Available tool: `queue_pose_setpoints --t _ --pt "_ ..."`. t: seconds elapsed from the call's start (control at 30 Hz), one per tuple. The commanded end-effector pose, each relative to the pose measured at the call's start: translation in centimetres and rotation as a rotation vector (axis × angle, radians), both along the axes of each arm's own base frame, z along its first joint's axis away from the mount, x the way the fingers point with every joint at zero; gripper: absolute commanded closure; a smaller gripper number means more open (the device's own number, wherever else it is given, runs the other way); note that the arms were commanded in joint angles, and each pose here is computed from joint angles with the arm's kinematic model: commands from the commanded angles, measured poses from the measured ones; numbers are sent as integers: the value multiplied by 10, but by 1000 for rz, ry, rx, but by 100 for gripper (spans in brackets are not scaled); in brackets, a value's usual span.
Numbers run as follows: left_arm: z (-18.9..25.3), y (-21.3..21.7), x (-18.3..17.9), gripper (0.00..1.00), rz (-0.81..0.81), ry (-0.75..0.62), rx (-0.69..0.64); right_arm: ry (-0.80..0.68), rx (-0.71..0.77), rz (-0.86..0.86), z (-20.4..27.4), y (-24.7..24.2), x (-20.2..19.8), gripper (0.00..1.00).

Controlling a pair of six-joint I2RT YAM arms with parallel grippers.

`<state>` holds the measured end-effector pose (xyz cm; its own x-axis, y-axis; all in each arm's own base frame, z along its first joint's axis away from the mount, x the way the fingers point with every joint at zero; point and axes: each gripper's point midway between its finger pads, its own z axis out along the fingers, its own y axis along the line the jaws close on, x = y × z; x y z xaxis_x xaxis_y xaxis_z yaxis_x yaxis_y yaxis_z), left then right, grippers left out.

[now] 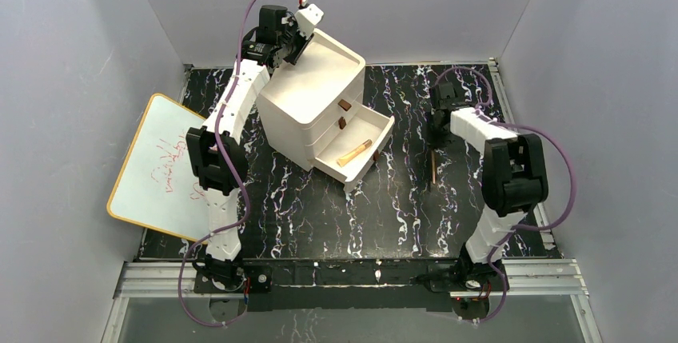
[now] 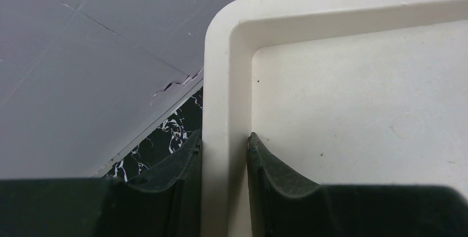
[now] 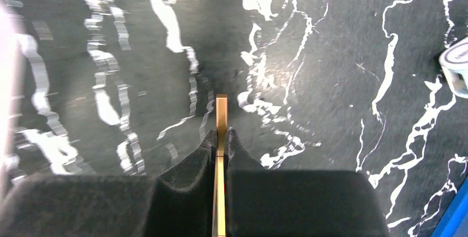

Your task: Organize the makeup

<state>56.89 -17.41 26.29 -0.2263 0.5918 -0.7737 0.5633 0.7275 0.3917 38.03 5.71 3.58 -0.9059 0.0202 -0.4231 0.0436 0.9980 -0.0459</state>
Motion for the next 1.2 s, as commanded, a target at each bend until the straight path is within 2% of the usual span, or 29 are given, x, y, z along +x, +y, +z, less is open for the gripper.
queue_pose_setpoints --t 0.0,0.23,0.43,0.63,0.77,1.0,1.17 --pt "-114 -21 -56 100 -116 349 179 -253 150 -88 104 33 29 99" --pt "-112 -22 -55 100 -115 347 171 -455 376 -109 190 88 33 99" --pt "-111 -25 -55 100 -116 346 167 -488 511 -230 220 138 31 99" --pt "-109 -25 -55 100 -113 339 170 -477 609 -354 215 183 28 99" --pt "-107 -25 -56 100 -114 338 170 -417 603 -465 195 198 25 99" --pt "-106 -25 -57 100 -114 336 171 -411 644 -588 157 198 18 99" --pt "-106 -25 -57 100 -114 335 174 -364 586 -672 122 190 10 99"
